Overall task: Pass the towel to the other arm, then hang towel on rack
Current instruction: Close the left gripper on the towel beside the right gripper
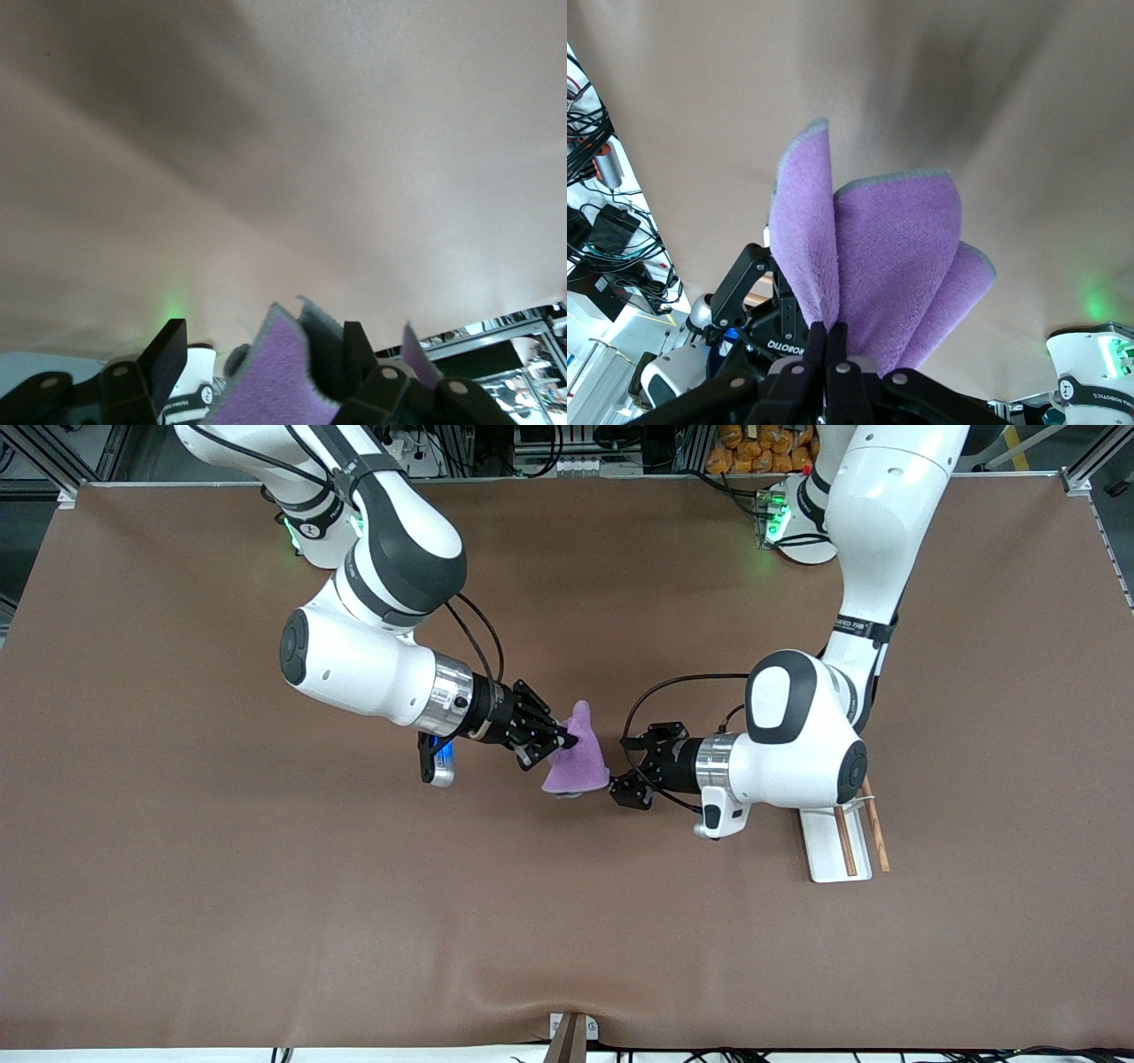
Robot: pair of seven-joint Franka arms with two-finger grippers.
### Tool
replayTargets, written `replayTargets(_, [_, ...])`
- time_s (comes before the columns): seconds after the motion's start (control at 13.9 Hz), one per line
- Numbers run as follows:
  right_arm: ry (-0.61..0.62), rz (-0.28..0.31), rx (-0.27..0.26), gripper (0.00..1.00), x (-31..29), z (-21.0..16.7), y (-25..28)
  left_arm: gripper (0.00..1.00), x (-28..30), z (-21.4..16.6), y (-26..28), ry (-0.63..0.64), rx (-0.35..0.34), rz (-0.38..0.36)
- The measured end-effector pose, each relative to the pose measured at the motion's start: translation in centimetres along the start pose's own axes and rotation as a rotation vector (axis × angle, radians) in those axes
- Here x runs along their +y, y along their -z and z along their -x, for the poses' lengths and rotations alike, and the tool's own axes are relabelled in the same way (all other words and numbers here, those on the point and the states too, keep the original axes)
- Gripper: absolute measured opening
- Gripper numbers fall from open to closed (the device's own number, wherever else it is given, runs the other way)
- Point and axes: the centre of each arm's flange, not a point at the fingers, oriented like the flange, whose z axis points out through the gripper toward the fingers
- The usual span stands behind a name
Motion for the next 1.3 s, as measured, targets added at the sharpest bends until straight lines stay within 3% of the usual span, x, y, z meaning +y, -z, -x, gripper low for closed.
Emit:
replayTargets(0.5, [0.000,0.000,0.000,0.02,0.0,0.0,0.0,0.78,0.4,-0.1,-0.2,-0.001,-0.029,0.017])
replayTargets(0.58, [0.000,0.000,0.000,0.02,0.0,0.0,0.0,0.75,0.4,0.0,-0.1,-0.003,-0.035,0.010])
replayTargets(0.72, [0.000,0.000,0.000,0.02,0.0,0.0,0.0,0.52,0.2,0.4,0.2,-0.009,-0.057,-0.014])
replayTargets(0.94, [0.000,0.000,0.000,0.02,0.0,0.0,0.0,0.44,0.0,0.0,1.5,-0.002,-0.081,-0.033])
replayTargets(1.22, [0.000,0.000,0.000,0.02,0.0,0.0,0.0,0.43,-0.1,-0.4,1.9,0.003,-0.086,-0.035])
replayTargets(1.3, [0.000,0.000,0.000,0.02,0.0,0.0,0.0,0.36,-0.1,-0.3,1.9,0.002,-0.087,-0.035])
